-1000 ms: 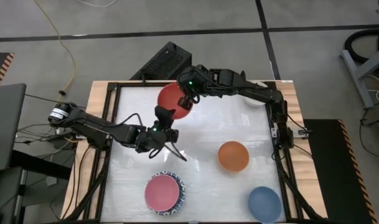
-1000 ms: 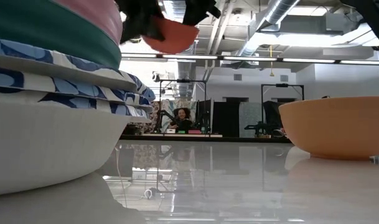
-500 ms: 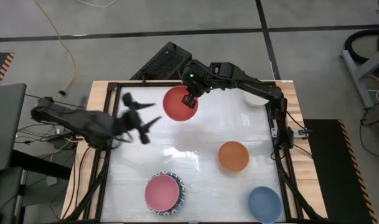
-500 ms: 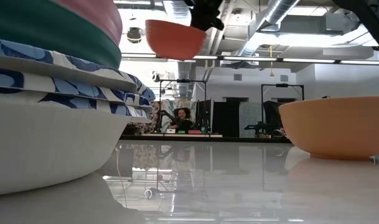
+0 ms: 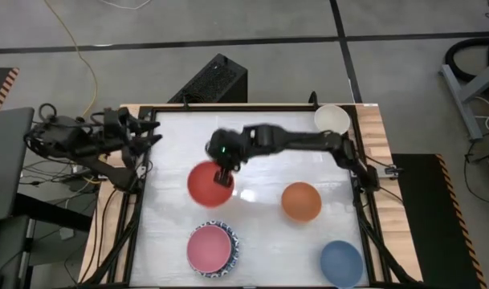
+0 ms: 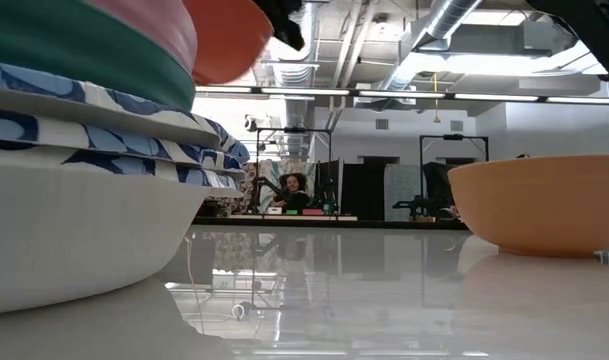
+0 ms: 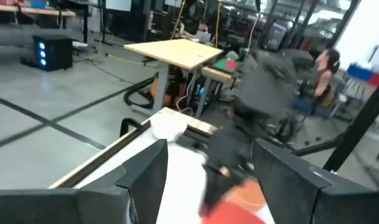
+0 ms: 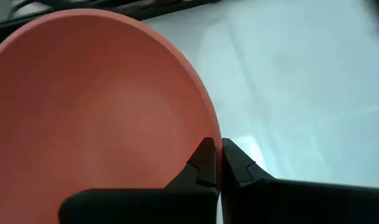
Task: Nest bowls inside each other
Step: Stack the orange bowl on top of the pink bowl
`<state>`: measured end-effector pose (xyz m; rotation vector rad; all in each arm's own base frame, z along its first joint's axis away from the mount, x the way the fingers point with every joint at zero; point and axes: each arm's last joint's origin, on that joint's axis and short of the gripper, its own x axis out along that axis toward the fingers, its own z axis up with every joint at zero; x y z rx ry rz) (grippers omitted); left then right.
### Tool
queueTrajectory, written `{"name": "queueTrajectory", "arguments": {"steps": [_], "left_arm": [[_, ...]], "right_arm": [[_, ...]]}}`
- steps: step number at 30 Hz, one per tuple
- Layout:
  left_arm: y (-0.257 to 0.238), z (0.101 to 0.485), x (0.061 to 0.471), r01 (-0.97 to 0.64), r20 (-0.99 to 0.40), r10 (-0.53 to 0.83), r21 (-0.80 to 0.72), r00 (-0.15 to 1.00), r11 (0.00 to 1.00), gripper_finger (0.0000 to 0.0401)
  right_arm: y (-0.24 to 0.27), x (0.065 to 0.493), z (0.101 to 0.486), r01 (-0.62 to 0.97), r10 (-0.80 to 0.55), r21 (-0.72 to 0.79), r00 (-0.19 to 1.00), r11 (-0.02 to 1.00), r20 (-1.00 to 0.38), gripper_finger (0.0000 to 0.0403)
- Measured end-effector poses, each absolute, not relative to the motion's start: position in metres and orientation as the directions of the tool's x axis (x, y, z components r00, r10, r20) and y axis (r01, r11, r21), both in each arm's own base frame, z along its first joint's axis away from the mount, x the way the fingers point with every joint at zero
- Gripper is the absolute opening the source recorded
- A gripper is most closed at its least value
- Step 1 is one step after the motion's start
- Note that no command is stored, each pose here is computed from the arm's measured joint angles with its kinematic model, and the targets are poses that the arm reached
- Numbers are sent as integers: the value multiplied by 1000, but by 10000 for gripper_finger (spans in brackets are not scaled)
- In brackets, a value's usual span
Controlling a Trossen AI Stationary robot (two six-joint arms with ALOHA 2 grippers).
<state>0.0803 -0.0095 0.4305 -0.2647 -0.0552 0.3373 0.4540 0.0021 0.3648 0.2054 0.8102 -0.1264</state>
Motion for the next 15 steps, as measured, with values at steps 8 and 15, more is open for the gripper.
{"name": "queueTrajectory", "arguments": {"steps": [8, 15], "left_arm": [[-4, 422, 66, -358, -42, 361, -279, 931, 891, 221], [-3, 415, 66, -405, -106, 391, -258, 914, 877, 221]], "right_arm": [[57, 463, 365, 83, 76, 204, 745, 975, -663, 5], [98, 470, 359, -34, 179, 241, 772, 970, -610, 5]]}}
